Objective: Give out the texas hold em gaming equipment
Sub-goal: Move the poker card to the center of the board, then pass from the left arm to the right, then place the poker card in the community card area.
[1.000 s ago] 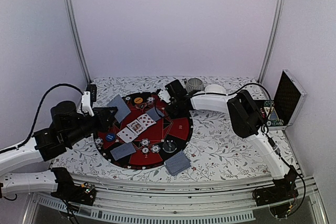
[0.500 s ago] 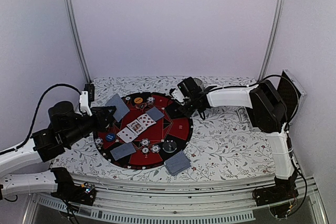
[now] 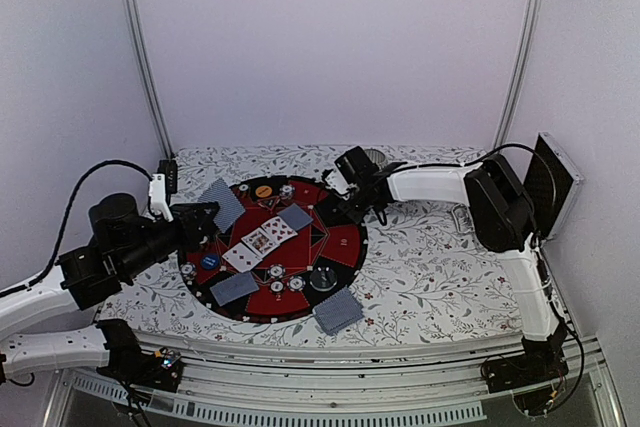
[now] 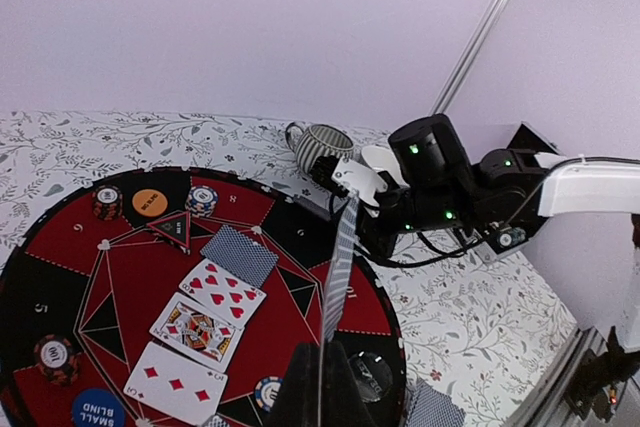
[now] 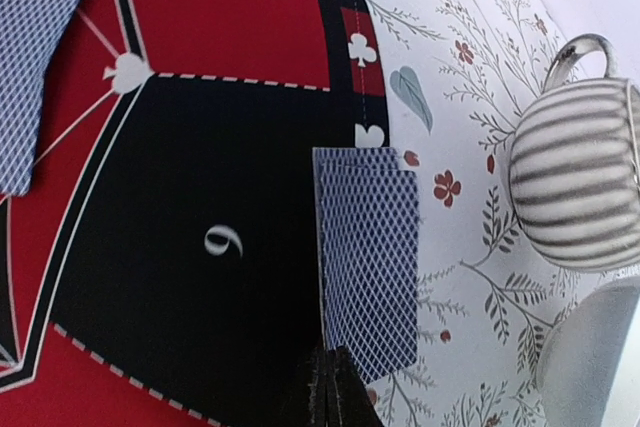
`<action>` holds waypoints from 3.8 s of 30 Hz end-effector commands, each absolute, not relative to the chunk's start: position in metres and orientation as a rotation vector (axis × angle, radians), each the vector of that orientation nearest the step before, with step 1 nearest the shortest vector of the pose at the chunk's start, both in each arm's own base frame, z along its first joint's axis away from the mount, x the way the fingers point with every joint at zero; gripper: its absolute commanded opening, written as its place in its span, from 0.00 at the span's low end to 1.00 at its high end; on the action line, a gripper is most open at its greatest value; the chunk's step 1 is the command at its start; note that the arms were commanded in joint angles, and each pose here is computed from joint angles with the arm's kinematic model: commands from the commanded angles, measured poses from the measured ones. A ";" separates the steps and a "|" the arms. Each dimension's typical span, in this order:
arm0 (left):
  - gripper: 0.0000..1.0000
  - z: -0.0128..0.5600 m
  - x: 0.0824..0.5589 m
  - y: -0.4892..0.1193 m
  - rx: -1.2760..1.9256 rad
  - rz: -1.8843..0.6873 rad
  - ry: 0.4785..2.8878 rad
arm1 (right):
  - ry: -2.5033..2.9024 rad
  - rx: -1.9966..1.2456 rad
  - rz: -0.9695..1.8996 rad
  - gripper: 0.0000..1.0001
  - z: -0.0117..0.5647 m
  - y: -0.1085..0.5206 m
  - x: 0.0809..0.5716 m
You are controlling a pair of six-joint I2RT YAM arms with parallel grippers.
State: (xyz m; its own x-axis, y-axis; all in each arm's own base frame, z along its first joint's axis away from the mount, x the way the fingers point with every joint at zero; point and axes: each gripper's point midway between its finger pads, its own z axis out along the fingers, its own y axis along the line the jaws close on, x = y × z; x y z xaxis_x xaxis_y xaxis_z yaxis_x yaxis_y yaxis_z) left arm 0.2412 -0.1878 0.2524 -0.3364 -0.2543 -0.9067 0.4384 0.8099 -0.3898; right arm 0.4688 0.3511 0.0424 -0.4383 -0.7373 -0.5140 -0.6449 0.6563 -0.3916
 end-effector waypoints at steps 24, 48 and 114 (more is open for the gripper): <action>0.00 0.251 0.242 -0.184 0.160 -0.682 1.799 | 2.124 -1.050 -0.116 0.11 0.012 0.376 0.559; 0.00 0.276 0.227 -0.212 0.291 -0.860 1.690 | 1.420 -1.295 1.157 0.82 0.293 0.468 0.311; 0.98 0.216 0.251 -0.156 0.061 -0.477 1.917 | 2.474 -0.918 0.926 0.01 0.018 0.393 0.488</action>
State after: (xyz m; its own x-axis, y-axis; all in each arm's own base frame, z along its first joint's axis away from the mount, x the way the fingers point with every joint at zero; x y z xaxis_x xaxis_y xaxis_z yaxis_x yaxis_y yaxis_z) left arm 0.2487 -0.1590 0.2200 -0.3940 -0.1955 -0.8981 0.2721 0.9085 -0.3171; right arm 0.4944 0.3877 0.0295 -0.7287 -0.4361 -0.5281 -0.6703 0.6124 0.4191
